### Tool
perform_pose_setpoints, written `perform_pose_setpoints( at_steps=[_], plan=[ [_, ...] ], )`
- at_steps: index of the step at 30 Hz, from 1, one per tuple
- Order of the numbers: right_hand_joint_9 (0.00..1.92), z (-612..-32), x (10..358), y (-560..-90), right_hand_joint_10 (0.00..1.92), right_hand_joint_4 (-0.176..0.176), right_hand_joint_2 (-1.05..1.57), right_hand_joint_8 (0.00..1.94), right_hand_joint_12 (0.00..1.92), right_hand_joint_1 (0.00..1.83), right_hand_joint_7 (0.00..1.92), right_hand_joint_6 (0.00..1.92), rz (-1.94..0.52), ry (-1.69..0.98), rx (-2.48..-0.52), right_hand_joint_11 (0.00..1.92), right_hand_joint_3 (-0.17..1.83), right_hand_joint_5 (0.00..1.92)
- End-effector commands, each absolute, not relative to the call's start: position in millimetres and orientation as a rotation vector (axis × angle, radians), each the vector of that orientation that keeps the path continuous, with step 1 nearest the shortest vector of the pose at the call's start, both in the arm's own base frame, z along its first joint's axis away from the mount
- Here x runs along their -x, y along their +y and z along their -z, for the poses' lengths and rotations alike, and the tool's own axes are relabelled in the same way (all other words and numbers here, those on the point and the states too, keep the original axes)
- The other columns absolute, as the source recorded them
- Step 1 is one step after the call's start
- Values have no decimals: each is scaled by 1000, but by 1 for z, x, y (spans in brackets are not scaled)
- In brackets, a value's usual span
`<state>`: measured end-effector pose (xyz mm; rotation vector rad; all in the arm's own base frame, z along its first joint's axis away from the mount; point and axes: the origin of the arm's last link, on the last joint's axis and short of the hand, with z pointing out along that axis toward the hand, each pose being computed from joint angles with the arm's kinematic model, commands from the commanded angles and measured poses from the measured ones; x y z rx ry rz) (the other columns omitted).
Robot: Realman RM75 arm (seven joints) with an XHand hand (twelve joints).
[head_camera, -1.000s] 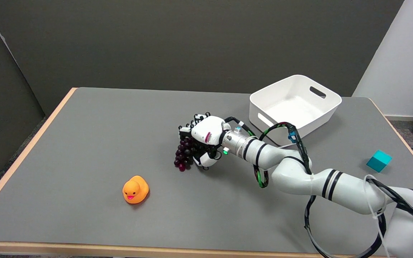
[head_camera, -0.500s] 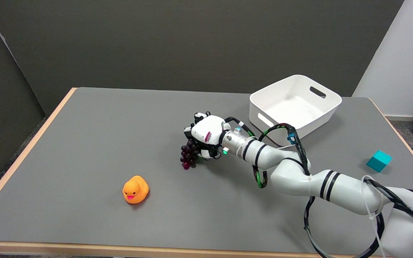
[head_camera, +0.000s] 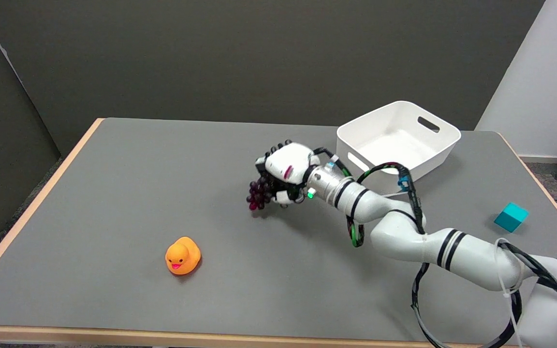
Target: Pick up the grape.
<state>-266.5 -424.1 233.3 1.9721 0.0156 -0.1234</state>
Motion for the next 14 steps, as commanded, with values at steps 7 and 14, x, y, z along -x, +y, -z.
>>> perform_pose_setpoints(
  at_steps=[7, 14],
  plan=[
    [905, -361, 94, -412, 1664, -134, 976, 1468, 1921, 1196, 886, 1478, -254, 476, -1584, 957, 567, 635],
    [905, -438, 77, -393, 1665, -130, 974, 1468, 1921, 1195, 885, 1480, -329, 428, -1355, 957, 571, 636]
  ],
)
